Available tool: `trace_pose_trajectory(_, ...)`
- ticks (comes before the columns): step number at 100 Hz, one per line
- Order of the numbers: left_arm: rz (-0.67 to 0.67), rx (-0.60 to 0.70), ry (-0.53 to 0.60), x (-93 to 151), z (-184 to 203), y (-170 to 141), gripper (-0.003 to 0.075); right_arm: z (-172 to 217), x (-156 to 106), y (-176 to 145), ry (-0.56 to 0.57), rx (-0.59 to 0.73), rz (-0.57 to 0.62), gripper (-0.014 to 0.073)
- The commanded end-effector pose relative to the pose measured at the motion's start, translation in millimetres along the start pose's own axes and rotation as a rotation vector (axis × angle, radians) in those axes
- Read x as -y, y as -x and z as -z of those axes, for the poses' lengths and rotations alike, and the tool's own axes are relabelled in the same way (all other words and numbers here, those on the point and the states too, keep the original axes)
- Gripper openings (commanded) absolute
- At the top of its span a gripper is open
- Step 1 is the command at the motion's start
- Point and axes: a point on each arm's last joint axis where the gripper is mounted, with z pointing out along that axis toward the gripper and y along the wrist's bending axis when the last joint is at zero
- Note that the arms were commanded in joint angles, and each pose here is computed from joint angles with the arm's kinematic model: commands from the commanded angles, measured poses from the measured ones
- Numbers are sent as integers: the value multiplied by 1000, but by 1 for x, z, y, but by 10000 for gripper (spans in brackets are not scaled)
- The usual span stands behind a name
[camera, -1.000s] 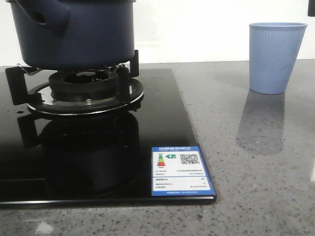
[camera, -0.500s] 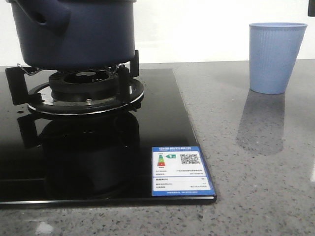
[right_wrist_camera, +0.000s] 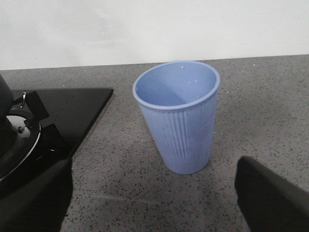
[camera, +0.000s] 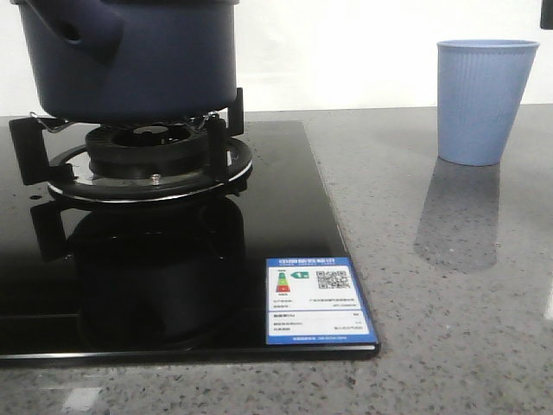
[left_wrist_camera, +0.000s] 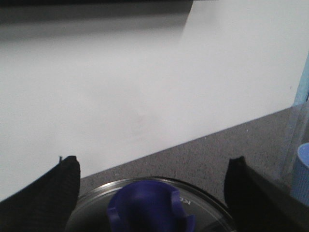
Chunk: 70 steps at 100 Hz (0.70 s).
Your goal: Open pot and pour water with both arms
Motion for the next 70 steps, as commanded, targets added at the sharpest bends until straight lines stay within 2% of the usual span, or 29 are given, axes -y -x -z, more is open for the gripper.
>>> trace_pose_trajectory(1,2,176,53,-10,23,35,566,2,-4,11,37,45,7,594)
trace_pose_trajectory(14,0,176,119,-27,42,42,555,2,-5,11,43,47,7,575)
trace_pose_trajectory(23,-1,164,175,-40,58,46,477,5,-6,13,55,63,10,489)
trace_pose_trajectory(35,-5,153,239,-51,81,50,272,14,-10,20,66,109,25,256)
trace_pose_trajectory(48,-11,155,289,-55,104,49,2,26,-14,35,73,177,97,-71)
trace_pose_trajectory(50,-17,153,294,-55,106,47,-18,28,-15,38,72,188,107,-70)
trace_pose_trajectory(59,-39,156,307,-52,118,38,-19,37,-16,48,46,231,135,-64)
trace_pose_trajectory(70,-52,187,325,-47,135,18,-19,47,-8,51,-70,253,130,-64)
